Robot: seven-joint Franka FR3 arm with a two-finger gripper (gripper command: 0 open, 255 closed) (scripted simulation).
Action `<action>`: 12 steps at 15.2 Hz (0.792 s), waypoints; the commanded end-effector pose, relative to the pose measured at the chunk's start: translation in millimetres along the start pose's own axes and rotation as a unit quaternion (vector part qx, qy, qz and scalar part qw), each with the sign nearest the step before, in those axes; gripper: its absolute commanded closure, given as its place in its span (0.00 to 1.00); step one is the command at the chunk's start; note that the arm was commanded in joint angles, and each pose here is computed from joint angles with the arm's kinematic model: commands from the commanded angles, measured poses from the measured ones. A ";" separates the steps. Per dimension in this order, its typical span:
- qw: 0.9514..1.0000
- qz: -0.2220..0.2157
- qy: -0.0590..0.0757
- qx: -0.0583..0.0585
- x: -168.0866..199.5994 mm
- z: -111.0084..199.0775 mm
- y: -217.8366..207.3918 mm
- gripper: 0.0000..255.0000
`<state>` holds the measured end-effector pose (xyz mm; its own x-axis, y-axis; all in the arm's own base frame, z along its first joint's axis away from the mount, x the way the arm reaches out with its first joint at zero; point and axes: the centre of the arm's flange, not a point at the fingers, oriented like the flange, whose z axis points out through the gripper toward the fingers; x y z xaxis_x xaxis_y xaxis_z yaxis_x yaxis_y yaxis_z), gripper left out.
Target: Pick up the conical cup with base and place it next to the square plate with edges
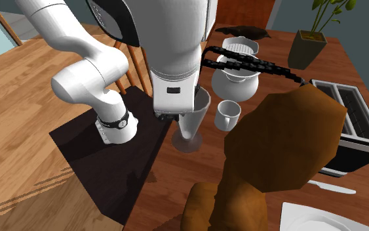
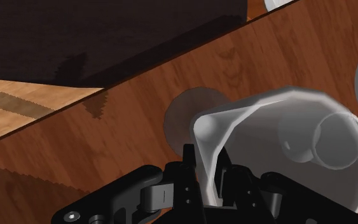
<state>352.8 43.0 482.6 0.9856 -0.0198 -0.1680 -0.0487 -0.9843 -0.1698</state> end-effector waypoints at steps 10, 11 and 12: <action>1.000 0.000 0.000 0.000 -10.9 -56.3 -9.7 1.00; 1.000 0.000 0.000 0.000 -11.8 -61.4 -10.6 1.00; 1.000 0.000 0.000 0.000 -12.7 -66.5 -11.4 1.00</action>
<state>351.2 42.0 546.1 0.9856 -0.0197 -0.1680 -0.0486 -0.9843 -0.1698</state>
